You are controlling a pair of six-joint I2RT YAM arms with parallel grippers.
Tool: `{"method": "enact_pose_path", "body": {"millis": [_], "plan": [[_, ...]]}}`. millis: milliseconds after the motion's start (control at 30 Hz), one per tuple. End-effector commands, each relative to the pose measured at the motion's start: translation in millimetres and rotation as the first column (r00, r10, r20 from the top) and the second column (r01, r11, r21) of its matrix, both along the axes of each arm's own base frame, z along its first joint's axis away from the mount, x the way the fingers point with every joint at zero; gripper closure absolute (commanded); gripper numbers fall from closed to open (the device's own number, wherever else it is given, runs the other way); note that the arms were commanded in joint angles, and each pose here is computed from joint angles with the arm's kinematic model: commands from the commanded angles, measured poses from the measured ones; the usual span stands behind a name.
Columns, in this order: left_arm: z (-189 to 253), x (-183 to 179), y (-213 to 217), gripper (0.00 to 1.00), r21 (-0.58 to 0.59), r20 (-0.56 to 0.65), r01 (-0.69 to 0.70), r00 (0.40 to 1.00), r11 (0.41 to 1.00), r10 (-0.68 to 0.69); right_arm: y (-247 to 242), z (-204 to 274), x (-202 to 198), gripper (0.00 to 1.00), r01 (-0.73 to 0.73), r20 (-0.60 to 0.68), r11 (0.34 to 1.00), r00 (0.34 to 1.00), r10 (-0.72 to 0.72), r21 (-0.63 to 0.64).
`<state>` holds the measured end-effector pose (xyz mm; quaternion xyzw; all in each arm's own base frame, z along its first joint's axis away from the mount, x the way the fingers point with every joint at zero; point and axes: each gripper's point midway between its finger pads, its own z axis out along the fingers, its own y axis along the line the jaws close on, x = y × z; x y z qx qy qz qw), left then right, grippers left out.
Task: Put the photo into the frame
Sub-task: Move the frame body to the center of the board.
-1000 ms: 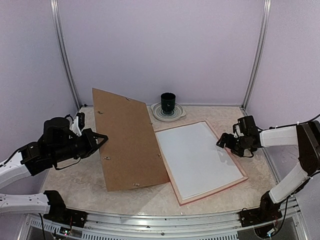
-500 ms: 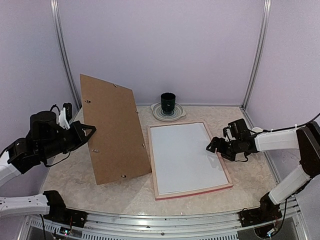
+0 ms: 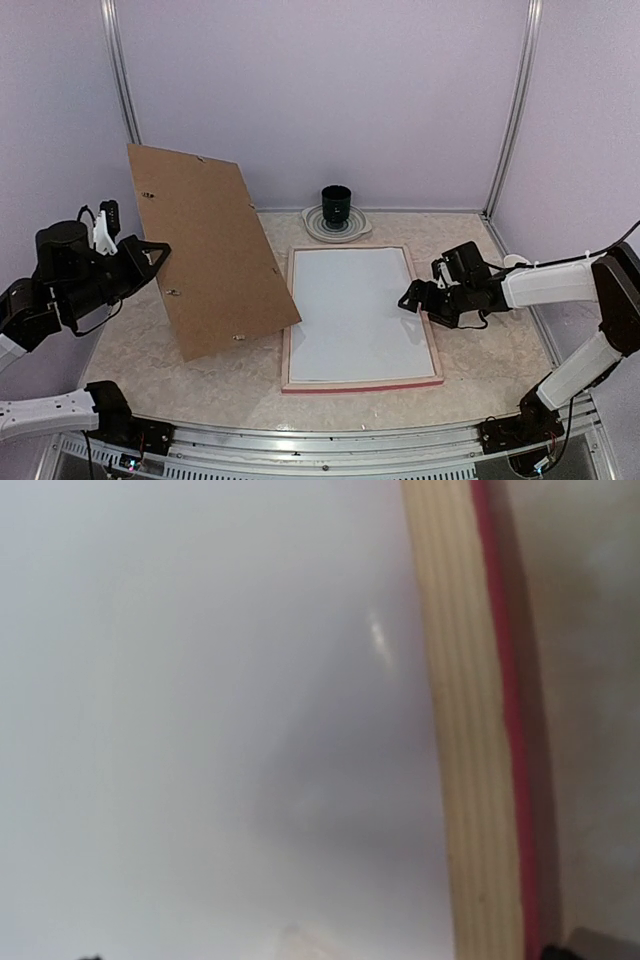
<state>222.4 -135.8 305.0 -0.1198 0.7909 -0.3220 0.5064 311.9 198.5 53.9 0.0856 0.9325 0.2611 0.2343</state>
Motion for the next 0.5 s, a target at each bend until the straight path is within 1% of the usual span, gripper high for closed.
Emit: {"method": "enact_pose_path", "body": {"millis": [0,133,267,467], "plan": [[77.4,-7.4,4.6,1.0,-0.187,0.177,0.026,0.984,0.982,0.008,18.7,0.6,-4.0,0.06,-0.038,-0.007,0.999,0.999,0.038,0.029],[88.0,-11.2,6.8,1.0,-0.205,0.21,0.039,0.978,0.978,0.005,21.4,0.1,-4.8,0.06,-0.044,-0.009,0.999,0.999,0.044,0.015],[88.8,-11.7,-1.7,1.0,-0.208,0.224,0.08,0.974,0.975,-0.033,19.8,7.3,-5.2,0.06,-0.04,0.004,0.999,0.999,0.039,0.009],[83.2,-8.1,-24.9,1.0,-0.217,0.241,0.166,0.964,0.962,-0.112,22.3,44.0,-5.8,0.04,-0.059,0.062,0.998,0.996,0.06,-0.016]]}}
